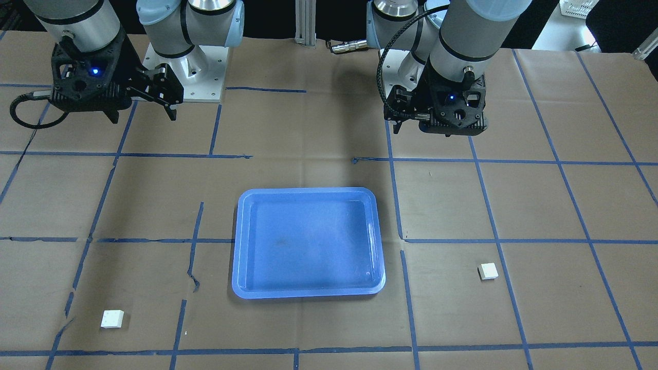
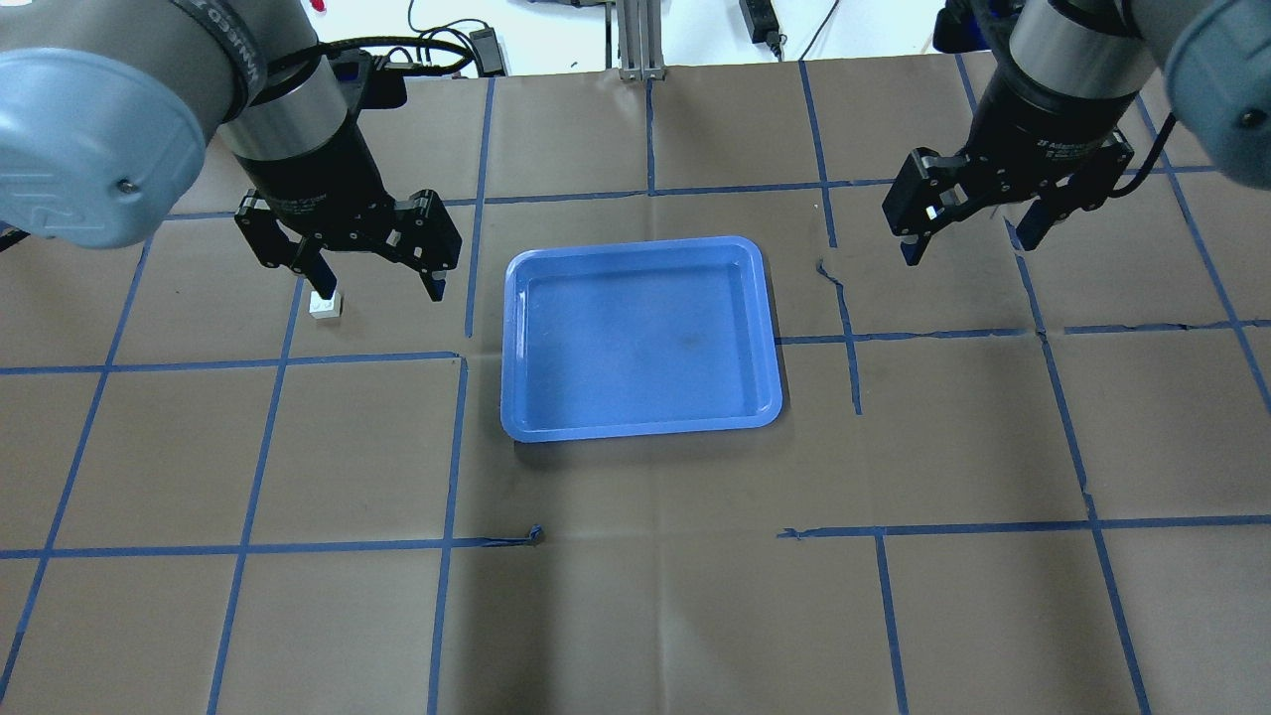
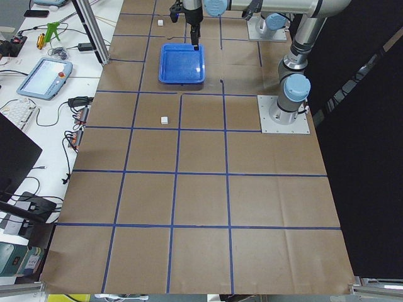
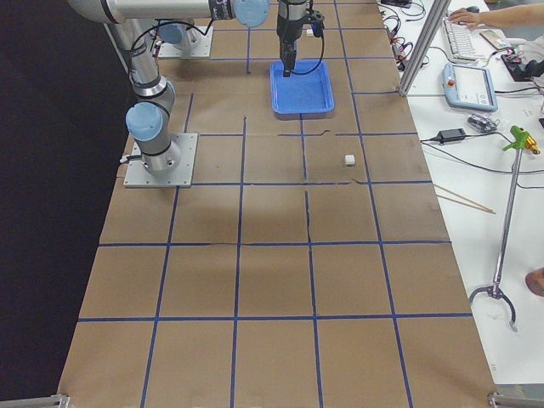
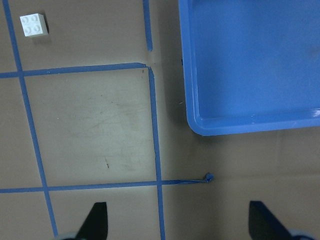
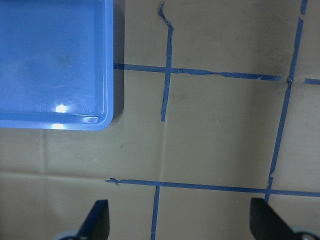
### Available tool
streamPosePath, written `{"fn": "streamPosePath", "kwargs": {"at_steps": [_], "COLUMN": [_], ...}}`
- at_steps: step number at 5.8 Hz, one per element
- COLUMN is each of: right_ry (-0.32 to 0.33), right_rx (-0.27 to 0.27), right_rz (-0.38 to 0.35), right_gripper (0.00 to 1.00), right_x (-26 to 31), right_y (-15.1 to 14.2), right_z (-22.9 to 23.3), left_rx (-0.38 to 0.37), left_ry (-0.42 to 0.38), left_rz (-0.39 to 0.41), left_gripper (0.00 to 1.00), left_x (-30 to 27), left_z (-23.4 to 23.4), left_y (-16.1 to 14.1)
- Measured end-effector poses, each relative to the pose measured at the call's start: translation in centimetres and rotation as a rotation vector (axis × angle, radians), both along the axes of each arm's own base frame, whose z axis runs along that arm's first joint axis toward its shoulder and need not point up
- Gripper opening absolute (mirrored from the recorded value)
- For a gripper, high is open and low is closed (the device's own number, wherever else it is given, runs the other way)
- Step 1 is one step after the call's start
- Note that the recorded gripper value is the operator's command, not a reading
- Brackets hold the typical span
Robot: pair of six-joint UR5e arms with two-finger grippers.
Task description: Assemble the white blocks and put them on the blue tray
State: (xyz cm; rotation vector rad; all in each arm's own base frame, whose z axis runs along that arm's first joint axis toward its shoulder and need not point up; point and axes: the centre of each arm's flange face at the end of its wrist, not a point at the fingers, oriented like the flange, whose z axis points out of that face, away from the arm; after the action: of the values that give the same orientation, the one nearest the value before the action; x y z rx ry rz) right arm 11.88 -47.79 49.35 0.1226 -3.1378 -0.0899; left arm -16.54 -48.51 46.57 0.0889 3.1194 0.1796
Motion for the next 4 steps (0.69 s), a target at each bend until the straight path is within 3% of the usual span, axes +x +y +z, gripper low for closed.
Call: {"fn": "streamPosePath", "kwargs": {"at_steps": [4], "right_ry": [-0.003], "right_rx": [-0.002], "right_rz": [-0.016], "right_gripper": [1.00], "right_x": [0.06], "right_y": [0.14], "right_z": [0.17], "left_rx": [0.001], "left_ry": [0.000], "left_rz": [0.000], "left_gripper": [0.99], "left_x": [0.00], "left_z": [-0.12], "left_y": [0.07]}}
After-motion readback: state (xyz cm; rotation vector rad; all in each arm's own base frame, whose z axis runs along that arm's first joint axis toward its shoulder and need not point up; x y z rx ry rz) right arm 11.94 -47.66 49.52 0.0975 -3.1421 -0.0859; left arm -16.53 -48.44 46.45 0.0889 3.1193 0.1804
